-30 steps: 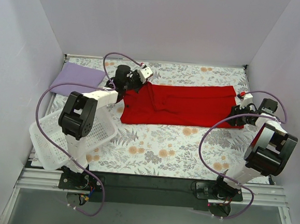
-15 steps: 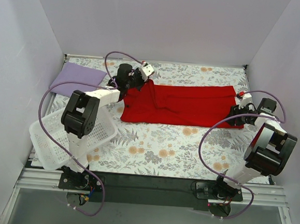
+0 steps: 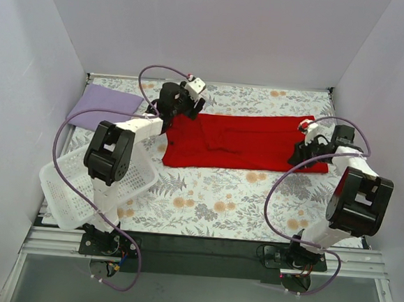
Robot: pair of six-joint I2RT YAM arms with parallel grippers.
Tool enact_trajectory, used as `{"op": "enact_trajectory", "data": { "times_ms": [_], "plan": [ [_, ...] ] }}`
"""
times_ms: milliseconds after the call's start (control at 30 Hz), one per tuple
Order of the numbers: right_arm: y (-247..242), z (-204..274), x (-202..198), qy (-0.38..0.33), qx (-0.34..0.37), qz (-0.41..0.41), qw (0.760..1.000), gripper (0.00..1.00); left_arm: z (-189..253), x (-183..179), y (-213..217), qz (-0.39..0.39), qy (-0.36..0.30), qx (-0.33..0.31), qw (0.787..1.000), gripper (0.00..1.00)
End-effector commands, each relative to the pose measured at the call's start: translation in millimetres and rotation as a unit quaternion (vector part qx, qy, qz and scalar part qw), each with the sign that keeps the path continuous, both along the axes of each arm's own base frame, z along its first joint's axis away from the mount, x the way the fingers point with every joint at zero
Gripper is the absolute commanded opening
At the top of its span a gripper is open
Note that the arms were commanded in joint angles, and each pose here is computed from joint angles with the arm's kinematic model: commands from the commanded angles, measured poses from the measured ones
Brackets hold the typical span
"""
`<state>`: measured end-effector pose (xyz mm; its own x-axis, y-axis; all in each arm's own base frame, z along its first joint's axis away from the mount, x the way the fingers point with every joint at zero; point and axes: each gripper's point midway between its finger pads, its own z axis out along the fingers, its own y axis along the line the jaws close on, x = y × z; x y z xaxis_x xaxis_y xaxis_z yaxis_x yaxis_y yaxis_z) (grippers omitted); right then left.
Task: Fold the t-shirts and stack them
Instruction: Fold the tshirt
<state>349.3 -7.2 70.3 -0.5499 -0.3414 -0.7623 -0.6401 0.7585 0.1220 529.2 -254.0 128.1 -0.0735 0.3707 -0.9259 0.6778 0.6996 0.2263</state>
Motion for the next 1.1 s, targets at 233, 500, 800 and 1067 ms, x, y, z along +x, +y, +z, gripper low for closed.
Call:
{"op": "enact_trajectory", "data": {
  "times_ms": [233,500,800,1067],
  "plan": [
    [150,52,-8,-0.082,-0.043,0.289,0.953,0.56,156,-47,60,0.182,0.07,-0.19,0.962,0.77],
    [274,59,34,-0.109,-0.112,0.277,0.948,0.57,141,-190,116,0.191,0.11,-0.197,0.955,0.78],
    [319,19,55,-0.086,-0.164,0.256,0.949,0.56,105,-265,143,0.194,0.08,-0.209,0.955,0.78],
    [329,-3,53,-0.074,-0.186,0.258,0.945,0.56,90,-271,145,0.194,0.077,-0.216,0.954,0.78]
  ]
}}
